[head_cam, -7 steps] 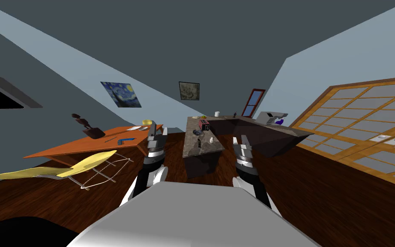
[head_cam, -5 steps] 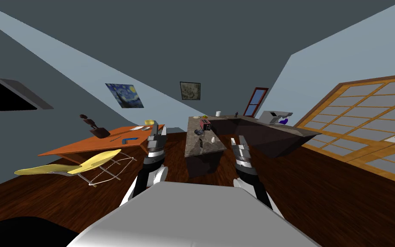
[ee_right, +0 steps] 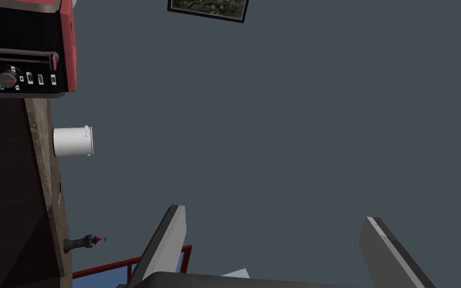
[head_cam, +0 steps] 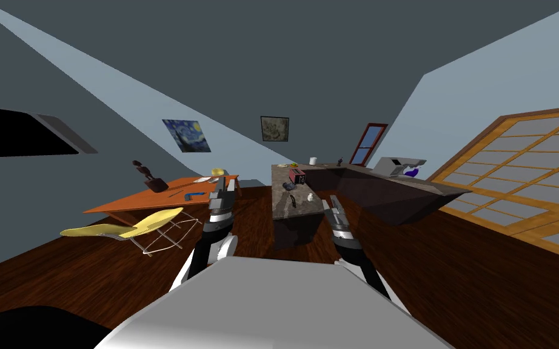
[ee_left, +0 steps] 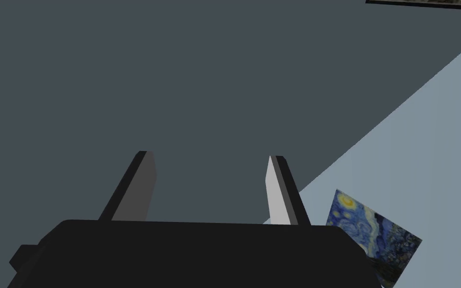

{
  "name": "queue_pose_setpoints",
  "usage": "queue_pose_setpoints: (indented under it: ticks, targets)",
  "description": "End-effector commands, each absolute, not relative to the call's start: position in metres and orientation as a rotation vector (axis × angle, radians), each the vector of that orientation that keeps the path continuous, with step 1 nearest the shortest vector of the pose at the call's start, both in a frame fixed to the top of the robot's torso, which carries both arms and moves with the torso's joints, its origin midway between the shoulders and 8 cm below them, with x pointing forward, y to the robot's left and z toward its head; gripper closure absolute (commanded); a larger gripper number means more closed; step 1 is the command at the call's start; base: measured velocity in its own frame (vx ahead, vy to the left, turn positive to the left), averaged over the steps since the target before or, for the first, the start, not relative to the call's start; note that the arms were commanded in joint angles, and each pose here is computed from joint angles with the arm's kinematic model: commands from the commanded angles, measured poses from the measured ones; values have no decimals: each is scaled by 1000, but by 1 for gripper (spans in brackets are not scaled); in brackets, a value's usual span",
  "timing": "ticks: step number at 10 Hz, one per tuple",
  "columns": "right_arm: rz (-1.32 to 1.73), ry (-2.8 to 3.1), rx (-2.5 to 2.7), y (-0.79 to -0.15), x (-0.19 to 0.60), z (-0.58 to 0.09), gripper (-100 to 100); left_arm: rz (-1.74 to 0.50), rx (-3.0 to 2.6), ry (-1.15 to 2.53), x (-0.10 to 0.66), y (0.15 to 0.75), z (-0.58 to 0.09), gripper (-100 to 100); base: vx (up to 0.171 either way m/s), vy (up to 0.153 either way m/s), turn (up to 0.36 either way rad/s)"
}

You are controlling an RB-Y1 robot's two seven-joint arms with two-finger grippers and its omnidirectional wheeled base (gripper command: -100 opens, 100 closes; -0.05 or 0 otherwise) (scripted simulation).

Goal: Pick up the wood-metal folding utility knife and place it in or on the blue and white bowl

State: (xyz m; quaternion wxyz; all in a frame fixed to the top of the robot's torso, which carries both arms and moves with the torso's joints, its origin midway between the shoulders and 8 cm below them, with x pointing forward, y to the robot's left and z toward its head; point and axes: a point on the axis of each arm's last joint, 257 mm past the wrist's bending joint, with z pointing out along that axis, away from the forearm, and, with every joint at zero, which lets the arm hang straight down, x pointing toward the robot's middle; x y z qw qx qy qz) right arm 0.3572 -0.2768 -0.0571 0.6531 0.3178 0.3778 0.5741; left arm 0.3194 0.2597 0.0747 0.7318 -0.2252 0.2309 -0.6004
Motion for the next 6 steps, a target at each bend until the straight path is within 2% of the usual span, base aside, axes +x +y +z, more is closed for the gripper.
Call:
queue_pose_setpoints:
  ticks: [1, 4, 6]
  targets:
    - [1300, 929, 735, -273, 360, -76, -100, -1321, -496, 508, 319, 260, 75, 0, -27, 111, 57]
    - [1292, 1014, 737, -270, 361, -95, -100, -1321, -496, 508, 319, 260, 75, 0, -29, 109, 41]
    - [1279, 1096, 746, -269, 361, -115, -100, -1321, -496, 508, 319, 260, 75, 0, -29, 146, 40]
